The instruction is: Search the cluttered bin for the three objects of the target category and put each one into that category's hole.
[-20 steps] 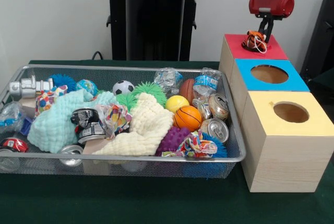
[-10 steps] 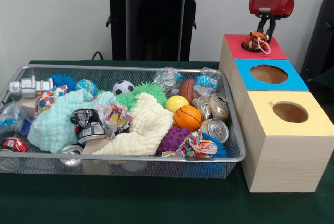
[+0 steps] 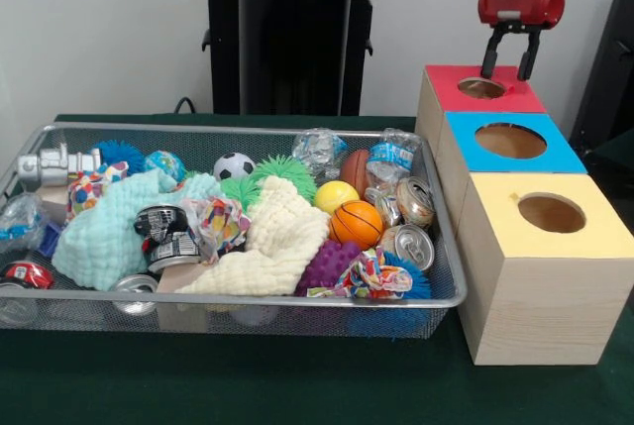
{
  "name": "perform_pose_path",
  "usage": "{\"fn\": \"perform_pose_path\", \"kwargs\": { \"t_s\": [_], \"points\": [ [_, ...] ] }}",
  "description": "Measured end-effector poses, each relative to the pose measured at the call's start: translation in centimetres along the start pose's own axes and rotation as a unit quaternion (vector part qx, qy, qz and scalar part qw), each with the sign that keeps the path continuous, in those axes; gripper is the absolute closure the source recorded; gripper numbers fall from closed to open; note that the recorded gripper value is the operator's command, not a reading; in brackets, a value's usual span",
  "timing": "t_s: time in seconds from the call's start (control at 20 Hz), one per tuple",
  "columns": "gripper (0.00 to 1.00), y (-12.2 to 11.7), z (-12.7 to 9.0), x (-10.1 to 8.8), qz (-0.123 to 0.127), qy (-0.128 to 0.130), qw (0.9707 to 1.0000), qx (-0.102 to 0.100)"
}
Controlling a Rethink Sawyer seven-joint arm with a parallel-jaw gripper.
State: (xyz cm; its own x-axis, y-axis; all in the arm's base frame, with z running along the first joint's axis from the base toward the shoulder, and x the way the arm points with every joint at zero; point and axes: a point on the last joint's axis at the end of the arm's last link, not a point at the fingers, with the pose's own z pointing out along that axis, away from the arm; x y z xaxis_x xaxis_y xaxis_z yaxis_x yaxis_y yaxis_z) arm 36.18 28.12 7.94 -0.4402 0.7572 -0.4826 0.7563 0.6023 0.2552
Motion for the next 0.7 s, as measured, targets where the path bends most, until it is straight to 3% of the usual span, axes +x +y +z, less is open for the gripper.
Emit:
{"fn": "perform_pose_path", "kwargs": {
  "t_s": [0.45, 0.7],
  "points": [
    [0.0, -0.3, -0.7, -0.3, 0.005, 0.003, 1.0, 0.0],
    [0.0, -0.8, -1.1, -2.0, 0.015, 0.011, 0.9998, 0.003]
  ]
}}
